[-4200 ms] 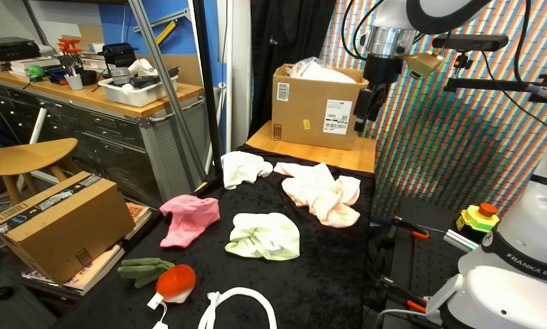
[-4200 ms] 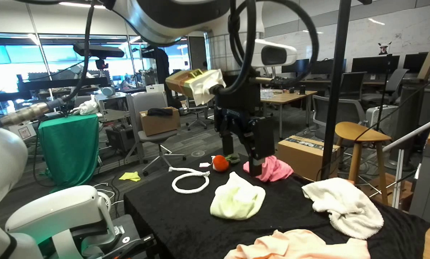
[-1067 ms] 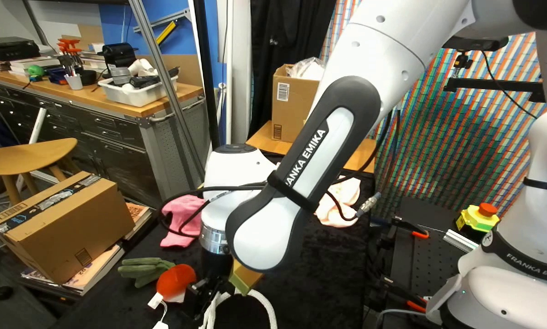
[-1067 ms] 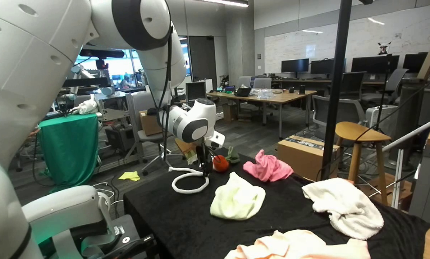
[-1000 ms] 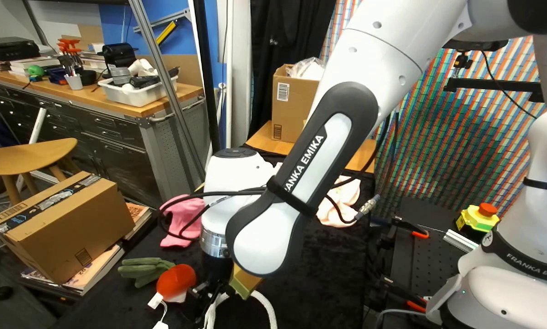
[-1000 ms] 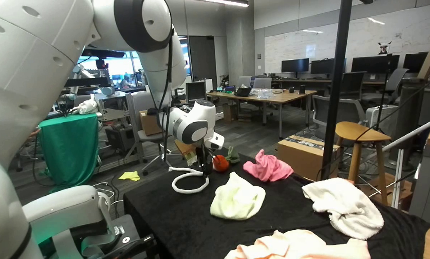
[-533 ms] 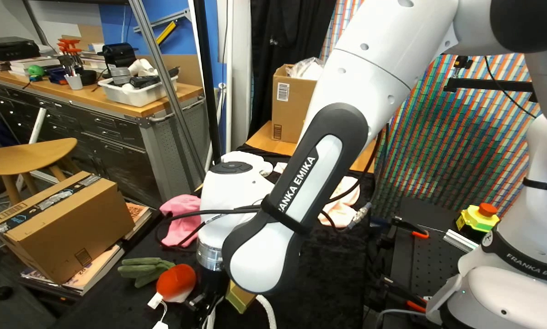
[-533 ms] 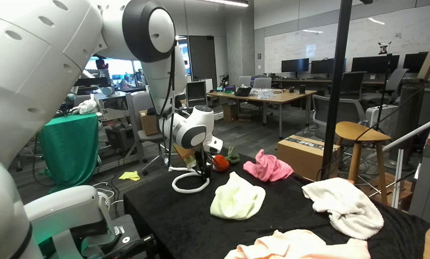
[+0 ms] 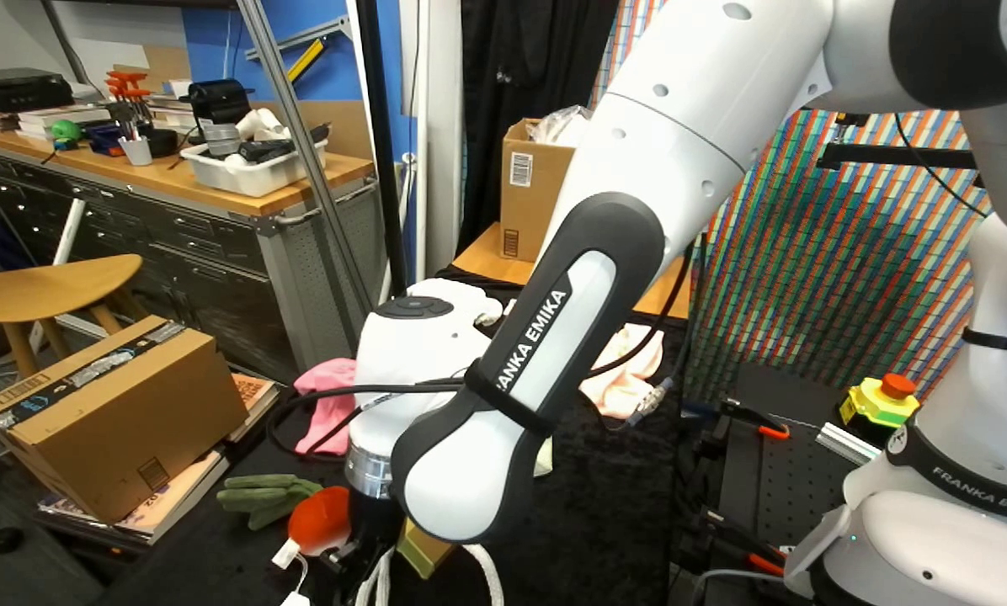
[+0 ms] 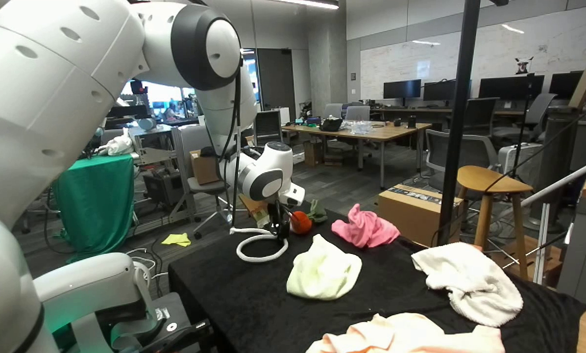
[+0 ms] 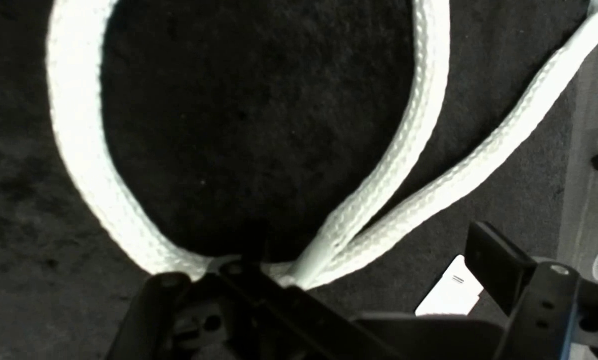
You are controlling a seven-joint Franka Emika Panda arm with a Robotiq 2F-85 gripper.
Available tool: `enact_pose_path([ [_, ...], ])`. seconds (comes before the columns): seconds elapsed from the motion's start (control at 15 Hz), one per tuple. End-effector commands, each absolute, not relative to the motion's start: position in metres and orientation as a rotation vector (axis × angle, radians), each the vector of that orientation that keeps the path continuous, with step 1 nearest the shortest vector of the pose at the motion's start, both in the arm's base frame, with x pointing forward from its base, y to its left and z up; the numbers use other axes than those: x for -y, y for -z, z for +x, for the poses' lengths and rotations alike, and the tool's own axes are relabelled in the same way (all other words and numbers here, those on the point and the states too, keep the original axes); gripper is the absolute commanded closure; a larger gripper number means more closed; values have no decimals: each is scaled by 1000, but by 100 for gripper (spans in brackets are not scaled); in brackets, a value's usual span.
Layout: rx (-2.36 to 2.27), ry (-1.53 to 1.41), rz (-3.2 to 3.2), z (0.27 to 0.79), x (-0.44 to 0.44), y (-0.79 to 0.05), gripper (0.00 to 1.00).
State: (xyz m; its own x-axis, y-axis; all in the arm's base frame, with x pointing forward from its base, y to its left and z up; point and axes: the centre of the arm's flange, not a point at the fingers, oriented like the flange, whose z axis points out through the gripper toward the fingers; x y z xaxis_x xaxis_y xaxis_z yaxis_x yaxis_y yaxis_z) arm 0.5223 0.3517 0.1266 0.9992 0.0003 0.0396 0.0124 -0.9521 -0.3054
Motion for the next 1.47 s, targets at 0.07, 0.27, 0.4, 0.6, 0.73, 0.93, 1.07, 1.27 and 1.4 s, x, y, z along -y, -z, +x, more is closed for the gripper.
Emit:
enact_pose_path([
  [0.07,-8,97,-2803,534,-363,-126,0],
  [0.27,-10,104,-2800,535,-366,-126,0],
  [0.4,-10,102,-2801,537,-366,-125,5],
  [0.6,-11,100,-2800,539,-365,-125,31],
  [0.73,-12,97,-2799,540,-365,-127,46],
  [0.93,-12,100,-2797,541,-365,-131,70],
  [1.07,-10,105,-2794,541,-365,-136,84],
  [1.27,-7,114,-2793,541,-364,-141,93],
  [1.4,6,115,-2798,540,-362,-146,90],
])
